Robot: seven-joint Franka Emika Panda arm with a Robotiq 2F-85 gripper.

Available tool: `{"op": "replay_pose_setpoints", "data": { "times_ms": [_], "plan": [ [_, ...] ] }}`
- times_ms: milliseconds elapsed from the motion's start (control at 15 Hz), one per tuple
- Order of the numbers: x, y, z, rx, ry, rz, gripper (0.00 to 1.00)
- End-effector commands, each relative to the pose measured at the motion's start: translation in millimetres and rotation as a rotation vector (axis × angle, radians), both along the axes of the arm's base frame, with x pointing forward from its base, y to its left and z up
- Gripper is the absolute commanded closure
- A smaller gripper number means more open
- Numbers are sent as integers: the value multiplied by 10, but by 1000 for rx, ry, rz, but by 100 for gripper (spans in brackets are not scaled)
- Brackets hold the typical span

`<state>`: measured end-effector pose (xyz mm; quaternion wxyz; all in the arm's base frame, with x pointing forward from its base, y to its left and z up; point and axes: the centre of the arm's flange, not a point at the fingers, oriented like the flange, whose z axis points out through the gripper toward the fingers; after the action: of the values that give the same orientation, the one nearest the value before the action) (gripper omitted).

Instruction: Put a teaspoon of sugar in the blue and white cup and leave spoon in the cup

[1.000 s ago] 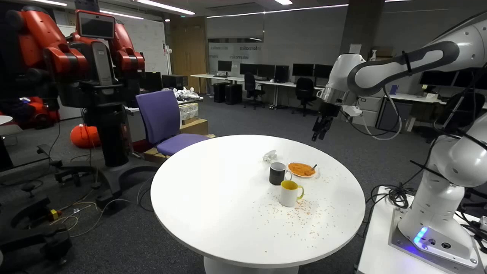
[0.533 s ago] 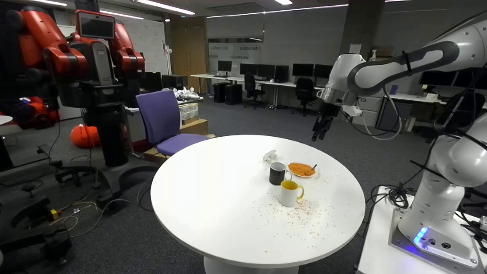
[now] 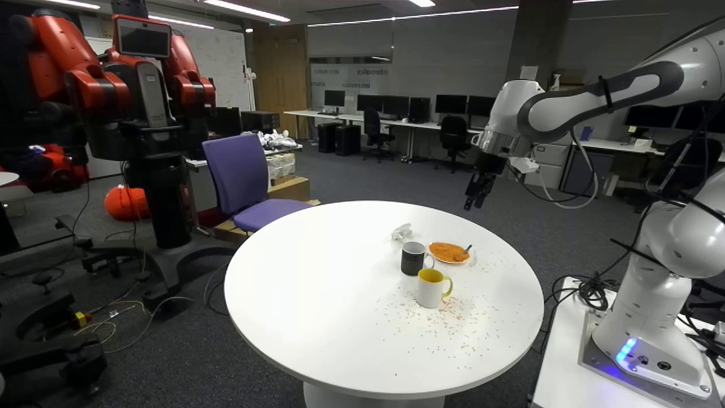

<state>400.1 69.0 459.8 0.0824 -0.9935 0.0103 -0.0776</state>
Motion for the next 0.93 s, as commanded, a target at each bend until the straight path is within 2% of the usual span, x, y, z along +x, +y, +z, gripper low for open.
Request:
{"op": "replay_pose_setpoints", "data": {
  "times_ms": [0,133,333,867],
  "plan": [
    [0,0,0,0,0,0,0],
    [5,-33,3,5,-5,12,0],
    [32,-338,16,35,-4,32,0],
    [24,-1570,-151,170,40,-4,0]
  ]
}}
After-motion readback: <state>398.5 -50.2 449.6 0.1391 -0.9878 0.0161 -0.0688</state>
